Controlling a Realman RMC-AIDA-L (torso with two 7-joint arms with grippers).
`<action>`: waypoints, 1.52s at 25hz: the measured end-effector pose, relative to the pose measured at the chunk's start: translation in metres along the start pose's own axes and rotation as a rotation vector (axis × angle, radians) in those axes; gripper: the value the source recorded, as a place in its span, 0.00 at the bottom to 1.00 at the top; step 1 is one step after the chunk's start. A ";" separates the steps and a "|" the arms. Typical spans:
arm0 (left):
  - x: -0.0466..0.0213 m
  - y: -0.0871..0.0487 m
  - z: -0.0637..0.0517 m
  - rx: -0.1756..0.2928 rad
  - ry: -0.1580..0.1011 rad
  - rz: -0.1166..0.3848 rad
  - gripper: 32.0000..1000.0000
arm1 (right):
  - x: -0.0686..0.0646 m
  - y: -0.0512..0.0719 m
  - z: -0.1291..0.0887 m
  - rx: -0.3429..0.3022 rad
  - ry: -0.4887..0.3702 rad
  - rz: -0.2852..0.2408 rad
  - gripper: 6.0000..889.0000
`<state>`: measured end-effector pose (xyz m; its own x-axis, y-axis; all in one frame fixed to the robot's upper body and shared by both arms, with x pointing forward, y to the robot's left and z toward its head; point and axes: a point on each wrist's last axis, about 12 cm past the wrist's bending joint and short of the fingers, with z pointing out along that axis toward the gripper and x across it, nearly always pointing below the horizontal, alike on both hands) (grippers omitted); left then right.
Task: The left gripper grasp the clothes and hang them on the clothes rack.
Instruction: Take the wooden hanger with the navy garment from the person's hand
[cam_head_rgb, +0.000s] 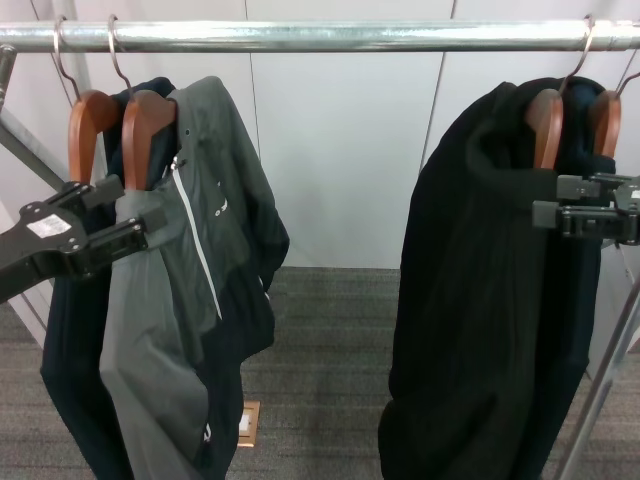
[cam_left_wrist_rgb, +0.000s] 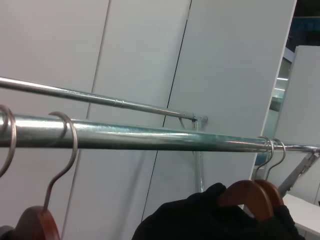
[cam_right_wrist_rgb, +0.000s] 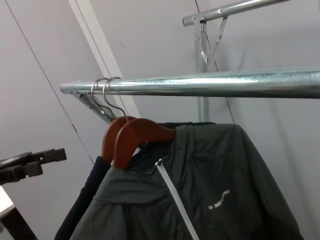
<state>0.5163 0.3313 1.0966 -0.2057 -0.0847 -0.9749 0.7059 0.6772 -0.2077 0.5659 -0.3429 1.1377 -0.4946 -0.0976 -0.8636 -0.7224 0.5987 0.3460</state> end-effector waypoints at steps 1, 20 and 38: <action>0.0001 0.000 0.000 0.001 0.000 -0.003 0.81 | 0.000 0.000 0.000 0.000 -0.001 0.000 0.92; -0.0035 -0.006 0.005 0.041 0.022 0.024 0.79 | 0.001 -0.002 -0.004 0.019 -0.042 -0.024 0.92; -0.0082 -0.039 -0.003 0.154 0.260 0.117 0.77 | 0.004 -0.007 -0.008 0.061 -0.057 -0.025 0.92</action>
<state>0.4880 0.3075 1.1131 -0.2692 0.1907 -0.9440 0.8252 0.5510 -0.1240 0.5648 -0.3538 1.1348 -0.4471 -0.0683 -0.8919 -0.7025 0.6440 0.3028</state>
